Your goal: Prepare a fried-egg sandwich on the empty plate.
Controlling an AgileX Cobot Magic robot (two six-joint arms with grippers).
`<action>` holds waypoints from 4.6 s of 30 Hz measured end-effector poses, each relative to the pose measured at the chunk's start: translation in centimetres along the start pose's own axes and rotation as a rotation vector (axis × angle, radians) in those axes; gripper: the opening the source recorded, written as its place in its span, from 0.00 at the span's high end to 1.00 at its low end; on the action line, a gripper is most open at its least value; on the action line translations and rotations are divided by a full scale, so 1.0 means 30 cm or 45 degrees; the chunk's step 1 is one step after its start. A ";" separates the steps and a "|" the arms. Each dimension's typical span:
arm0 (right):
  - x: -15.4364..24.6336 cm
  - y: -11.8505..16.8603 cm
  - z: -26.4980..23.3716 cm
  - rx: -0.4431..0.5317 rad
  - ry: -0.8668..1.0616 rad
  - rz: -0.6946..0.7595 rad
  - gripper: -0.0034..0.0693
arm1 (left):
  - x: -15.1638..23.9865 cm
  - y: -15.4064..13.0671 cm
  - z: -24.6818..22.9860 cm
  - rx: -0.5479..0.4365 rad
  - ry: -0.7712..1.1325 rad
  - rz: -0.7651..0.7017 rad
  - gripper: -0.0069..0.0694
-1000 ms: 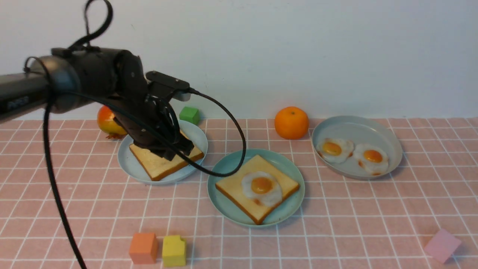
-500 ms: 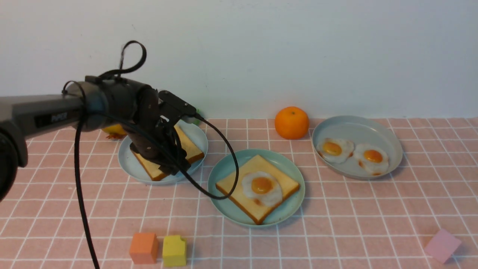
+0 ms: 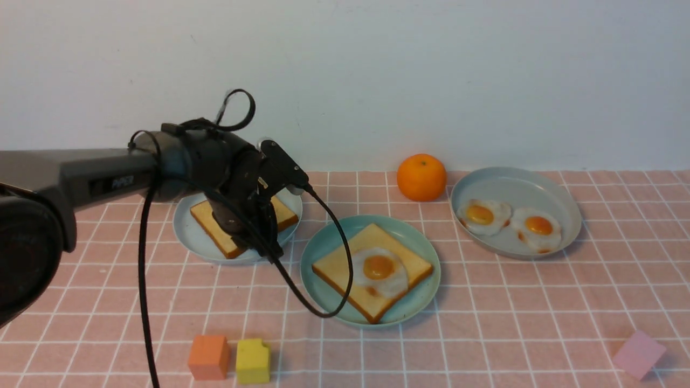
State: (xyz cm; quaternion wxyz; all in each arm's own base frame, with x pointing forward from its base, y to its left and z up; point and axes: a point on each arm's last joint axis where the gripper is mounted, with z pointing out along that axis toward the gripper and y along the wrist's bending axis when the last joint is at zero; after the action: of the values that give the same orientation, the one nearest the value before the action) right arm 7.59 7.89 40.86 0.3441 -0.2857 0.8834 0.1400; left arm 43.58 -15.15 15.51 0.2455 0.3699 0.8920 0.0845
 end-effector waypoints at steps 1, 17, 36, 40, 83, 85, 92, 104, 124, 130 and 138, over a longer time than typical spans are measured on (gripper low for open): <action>0.001 0.002 0.000 -0.008 0.002 0.003 0.92 | 0.000 -0.002 0.000 -0.002 0.005 0.008 0.69; 0.028 -0.010 -0.054 -0.042 -0.067 -0.008 0.91 | -0.088 0.030 -0.494 -0.034 -0.273 -0.225 0.82; 0.128 -0.063 -0.208 -0.109 -0.293 0.097 0.91 | -0.195 -0.464 -0.336 0.237 -0.198 -0.003 0.82; 0.131 -0.062 -0.210 -0.119 -0.294 0.099 0.91 | -0.198 -0.463 -0.336 0.234 -0.206 -0.014 0.82; 0.131 -0.060 -0.210 -0.121 -0.294 0.047 0.88 | 0.573 -0.323 -1.181 0.443 -1.209 -0.516 0.89; 0.131 -0.060 -0.210 -0.120 -0.295 0.045 0.88 | 0.662 -0.340 -1.161 0.454 -1.328 -0.560 0.89; 0.131 -0.061 -0.211 -0.116 -0.297 0.042 0.87 | 0.869 -0.395 -1.067 0.524 -1.520 -0.691 0.89; 0.132 -0.059 -0.211 -0.124 -0.294 0.044 0.85 | 0.922 -0.423 -1.011 0.540 -1.470 -0.692 0.89; 0.293 -0.098 -0.133 0.482 -0.489 0.371 0.94 | 0.923 -0.424 -1.008 0.542 -1.456 -0.689 0.89; 0.479 -0.155 0.166 0.627 -0.659 0.434 0.96 | 0.923 -0.424 -1.008 0.542 -1.454 -0.689 0.89; 0.700 -0.194 0.418 0.679 -0.627 0.498 0.96 | 0.924 -0.424 -1.008 0.543 -1.454 -0.690 0.89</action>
State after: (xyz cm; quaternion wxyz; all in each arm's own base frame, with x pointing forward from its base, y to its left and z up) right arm 5.12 0.25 17.05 0.5739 0.0287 0.8177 0.0332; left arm 3.78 -3.85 27.04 0.6133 0.1598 0.6806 -0.3677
